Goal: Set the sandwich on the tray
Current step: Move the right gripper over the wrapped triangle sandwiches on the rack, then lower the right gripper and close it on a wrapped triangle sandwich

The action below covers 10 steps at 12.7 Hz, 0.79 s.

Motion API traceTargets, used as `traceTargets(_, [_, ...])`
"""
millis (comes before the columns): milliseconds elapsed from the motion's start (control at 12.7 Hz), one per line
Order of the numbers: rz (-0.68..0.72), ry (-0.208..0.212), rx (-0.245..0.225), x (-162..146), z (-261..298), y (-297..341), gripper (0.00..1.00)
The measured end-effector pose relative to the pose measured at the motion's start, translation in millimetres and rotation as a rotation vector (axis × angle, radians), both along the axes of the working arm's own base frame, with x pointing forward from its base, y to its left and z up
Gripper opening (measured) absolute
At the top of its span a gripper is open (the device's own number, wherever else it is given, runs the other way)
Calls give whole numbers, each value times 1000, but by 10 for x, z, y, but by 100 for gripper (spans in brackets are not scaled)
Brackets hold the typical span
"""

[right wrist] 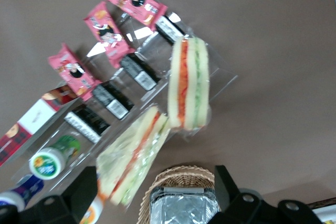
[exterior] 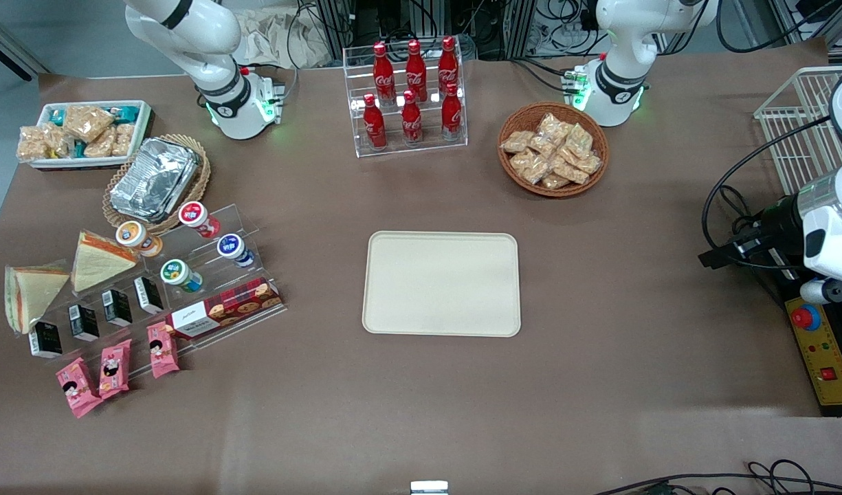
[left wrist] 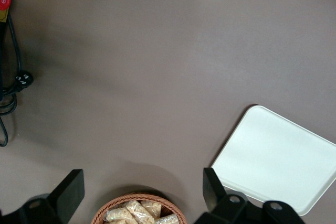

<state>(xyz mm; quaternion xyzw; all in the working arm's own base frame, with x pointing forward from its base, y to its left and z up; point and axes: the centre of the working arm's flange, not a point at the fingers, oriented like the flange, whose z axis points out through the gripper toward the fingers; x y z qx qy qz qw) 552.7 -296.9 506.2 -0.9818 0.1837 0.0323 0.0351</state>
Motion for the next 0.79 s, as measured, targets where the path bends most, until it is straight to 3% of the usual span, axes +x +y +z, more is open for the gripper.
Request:
traceTargets(395, [-9, 11, -11, 129, -456, -88, 99])
traceTargets(789, [-23, 1, -26, 49, -1039, -108, 99])
